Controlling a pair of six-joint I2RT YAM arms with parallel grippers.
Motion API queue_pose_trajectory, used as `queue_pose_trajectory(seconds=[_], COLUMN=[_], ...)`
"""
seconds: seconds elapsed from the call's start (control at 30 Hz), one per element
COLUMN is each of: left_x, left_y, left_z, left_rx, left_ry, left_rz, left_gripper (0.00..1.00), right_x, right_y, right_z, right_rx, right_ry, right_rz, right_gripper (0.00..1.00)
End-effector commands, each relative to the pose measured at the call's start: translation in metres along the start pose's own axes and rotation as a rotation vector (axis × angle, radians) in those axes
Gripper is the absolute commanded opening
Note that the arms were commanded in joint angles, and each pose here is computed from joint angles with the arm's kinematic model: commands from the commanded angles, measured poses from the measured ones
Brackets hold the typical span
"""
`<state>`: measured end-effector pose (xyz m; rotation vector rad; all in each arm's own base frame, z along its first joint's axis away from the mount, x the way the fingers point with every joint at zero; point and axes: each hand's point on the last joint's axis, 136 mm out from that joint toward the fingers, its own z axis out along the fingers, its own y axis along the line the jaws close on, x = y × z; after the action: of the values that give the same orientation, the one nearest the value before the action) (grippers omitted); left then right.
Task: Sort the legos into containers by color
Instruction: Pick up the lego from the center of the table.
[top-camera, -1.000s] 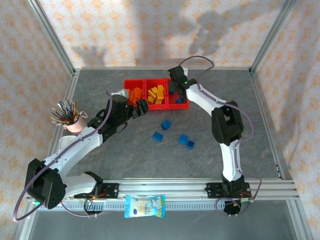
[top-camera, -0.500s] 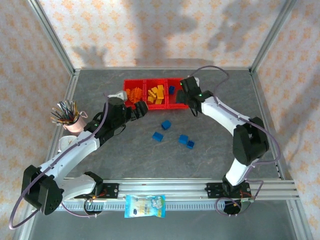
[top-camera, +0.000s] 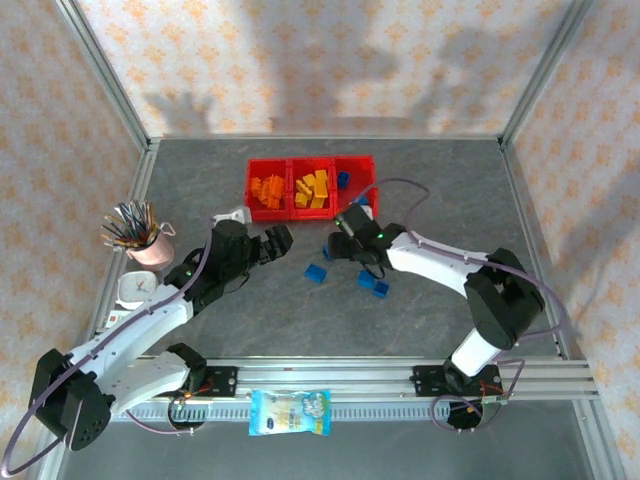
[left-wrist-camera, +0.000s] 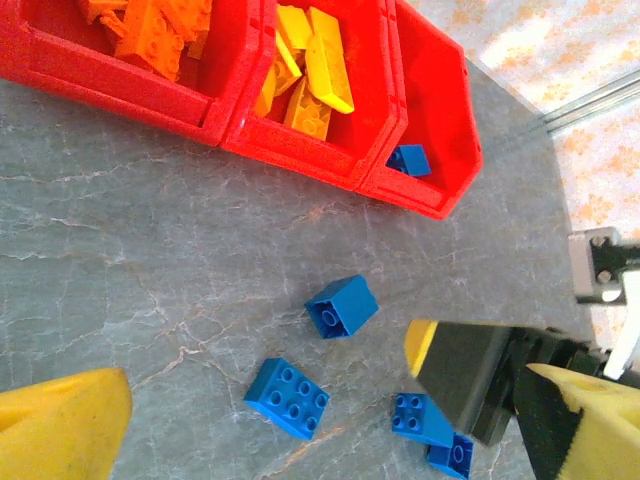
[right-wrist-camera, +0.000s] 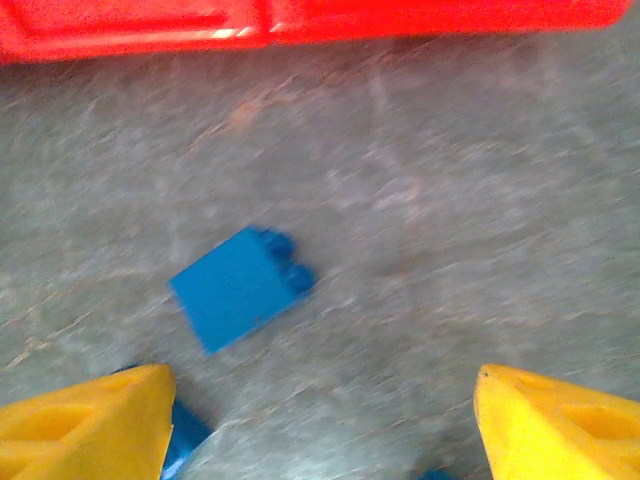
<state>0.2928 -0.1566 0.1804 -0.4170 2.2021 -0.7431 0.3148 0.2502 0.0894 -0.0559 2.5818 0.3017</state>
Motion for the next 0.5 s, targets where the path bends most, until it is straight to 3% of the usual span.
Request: queue_pose_trajectory(seconds=[0.0,0.47], left_x=[-0.003,0.0], left_y=[0.007,0.018], left_z=[-0.007,-0.009], left_rx=[-0.02,-0.047], left_ry=[-0.038,-0.05], left_rz=[-0.028,-0.039], left_gripper=[0.99,0.99], right_x=[0.005,0.004], right_y=[0.015,0.014], right_z=[0.01,0.057], right_rx=[-0.017,0.101], right_ry=[-0.019,-0.012], right_rz=[0.037,-0.069], right_gripper=[0.8,0.82])
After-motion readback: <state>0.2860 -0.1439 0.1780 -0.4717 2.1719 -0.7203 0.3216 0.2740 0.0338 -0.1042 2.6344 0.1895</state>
